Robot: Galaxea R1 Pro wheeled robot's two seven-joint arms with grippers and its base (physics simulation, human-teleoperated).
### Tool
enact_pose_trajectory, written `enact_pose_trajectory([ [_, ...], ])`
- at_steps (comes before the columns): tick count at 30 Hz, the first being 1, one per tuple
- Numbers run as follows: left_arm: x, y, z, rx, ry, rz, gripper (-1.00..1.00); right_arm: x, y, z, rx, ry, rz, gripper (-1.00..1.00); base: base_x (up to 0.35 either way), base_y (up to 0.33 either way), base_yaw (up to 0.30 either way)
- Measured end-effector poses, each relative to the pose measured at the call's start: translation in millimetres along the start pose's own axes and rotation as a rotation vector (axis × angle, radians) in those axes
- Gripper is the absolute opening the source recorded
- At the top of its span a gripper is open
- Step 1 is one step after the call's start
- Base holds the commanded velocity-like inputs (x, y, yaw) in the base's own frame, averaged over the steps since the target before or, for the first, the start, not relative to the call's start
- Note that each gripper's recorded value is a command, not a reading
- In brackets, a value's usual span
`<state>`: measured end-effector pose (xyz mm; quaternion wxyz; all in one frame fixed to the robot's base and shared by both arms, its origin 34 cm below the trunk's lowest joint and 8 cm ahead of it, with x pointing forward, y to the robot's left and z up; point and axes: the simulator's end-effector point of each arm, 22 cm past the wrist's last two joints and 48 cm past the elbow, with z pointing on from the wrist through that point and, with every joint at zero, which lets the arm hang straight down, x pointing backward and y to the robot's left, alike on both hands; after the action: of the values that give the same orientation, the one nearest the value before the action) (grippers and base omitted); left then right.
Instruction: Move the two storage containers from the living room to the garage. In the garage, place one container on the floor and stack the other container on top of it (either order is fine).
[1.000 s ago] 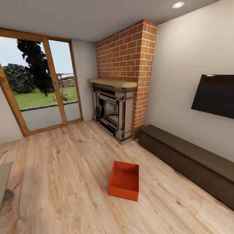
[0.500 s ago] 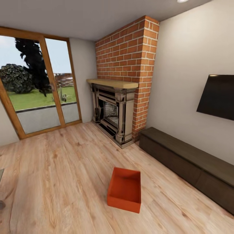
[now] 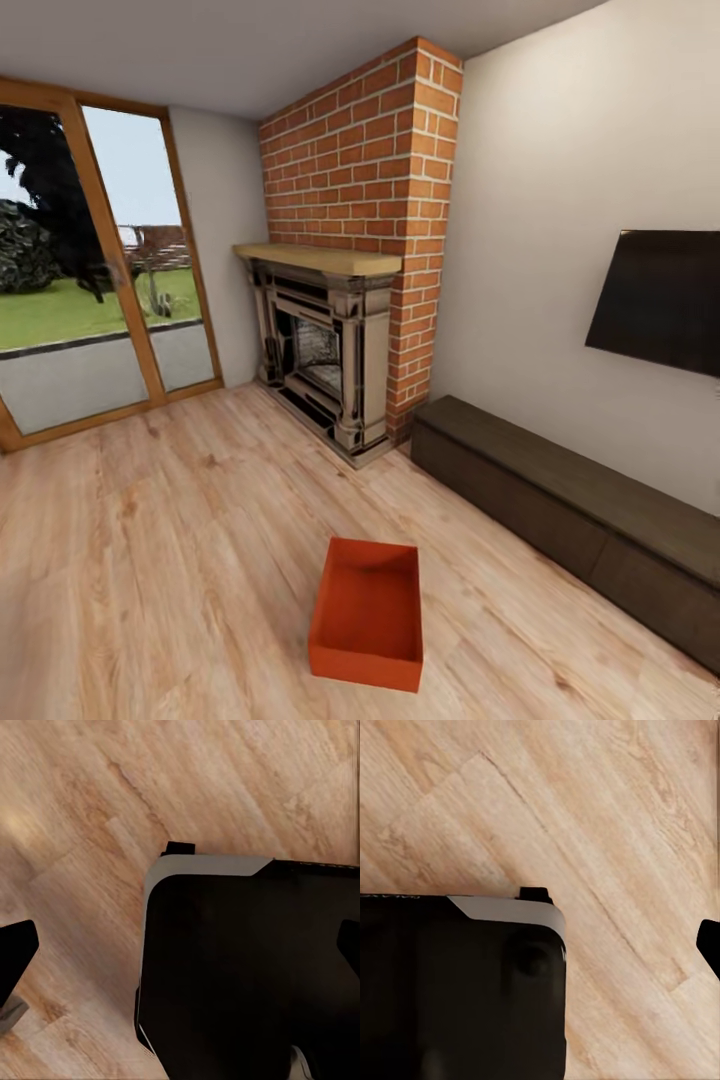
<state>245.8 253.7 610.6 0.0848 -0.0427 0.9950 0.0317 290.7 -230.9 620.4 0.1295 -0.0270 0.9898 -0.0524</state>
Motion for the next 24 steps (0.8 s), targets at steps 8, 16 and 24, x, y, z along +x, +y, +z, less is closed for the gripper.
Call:
enact_pose_trajectory([
  [8,0.1,0.1,0.0,0.000,0.000,0.000,1.00,-0.1,0.0,0.0,0.000,0.000,0.000,1.00,0.326,0.000,-0.204],
  [16,0.1,0.1,0.0,0.000,0.000,-0.001,1.00,0.3,0.0,0.0,0.000,0.001,0.000,1.00,0.326,0.000,-0.088],
  [24,-0.7,0.9,0.1,-0.001,-0.003,-0.002,1.00,0.1,0.0,0.0,0.000,0.000,0.000,1.00,0.311,0.000,-0.005],
])
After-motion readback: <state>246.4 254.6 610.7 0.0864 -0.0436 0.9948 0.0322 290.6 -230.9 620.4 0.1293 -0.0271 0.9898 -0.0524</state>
